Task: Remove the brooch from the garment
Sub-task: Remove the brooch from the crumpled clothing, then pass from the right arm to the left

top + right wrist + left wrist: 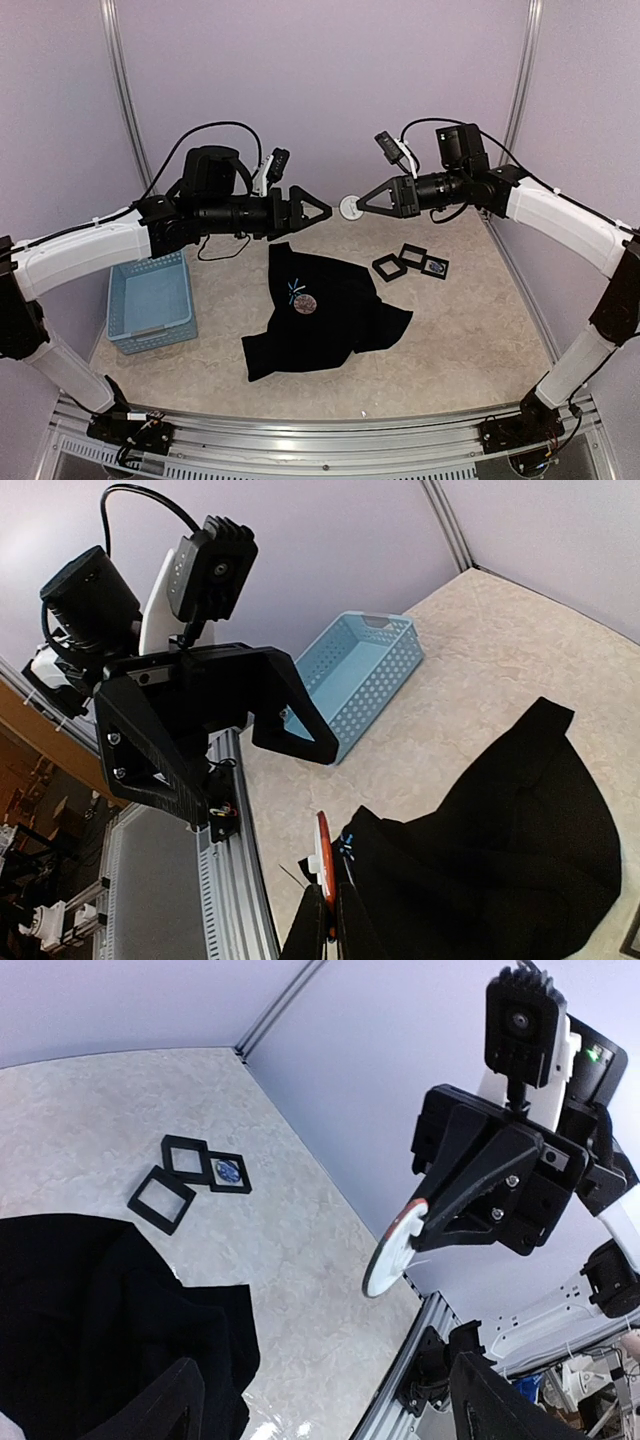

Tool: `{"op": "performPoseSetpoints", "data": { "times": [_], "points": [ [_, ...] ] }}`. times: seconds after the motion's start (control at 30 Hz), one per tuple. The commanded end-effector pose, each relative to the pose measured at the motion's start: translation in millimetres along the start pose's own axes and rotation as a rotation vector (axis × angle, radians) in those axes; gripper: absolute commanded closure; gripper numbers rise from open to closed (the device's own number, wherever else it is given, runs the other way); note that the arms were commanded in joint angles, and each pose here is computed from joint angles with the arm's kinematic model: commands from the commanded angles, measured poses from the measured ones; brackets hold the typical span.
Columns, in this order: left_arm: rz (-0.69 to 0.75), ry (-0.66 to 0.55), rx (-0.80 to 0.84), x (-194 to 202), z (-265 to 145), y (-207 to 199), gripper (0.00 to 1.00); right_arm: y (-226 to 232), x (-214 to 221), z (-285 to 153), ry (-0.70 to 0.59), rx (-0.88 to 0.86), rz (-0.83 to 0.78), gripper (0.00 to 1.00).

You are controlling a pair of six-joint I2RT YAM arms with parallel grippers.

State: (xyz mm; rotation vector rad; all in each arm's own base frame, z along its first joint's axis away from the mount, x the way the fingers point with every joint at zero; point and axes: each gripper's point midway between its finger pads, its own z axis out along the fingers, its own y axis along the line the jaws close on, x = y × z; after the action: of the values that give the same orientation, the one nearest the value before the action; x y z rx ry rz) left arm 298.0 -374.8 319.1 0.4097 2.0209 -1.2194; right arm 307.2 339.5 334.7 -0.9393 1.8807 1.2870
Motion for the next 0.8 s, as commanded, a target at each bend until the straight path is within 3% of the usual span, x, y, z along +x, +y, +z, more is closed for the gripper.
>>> {"op": "performPoseSetpoints", "data": {
  "times": [0.0,0.5,0.77],
  "points": [
    [0.029,0.077,0.102,13,17,-20,0.21,20,4,5,0.030,-0.188,0.045,1.00],
    [0.016,0.088,0.149,14,30,-25,0.69,21,14,5,0.064,-0.210,0.061,1.00],
    [0.013,0.080,0.171,12,31,-29,0.67,21,19,7,0.077,-0.223,0.067,1.00]
  ]
}}
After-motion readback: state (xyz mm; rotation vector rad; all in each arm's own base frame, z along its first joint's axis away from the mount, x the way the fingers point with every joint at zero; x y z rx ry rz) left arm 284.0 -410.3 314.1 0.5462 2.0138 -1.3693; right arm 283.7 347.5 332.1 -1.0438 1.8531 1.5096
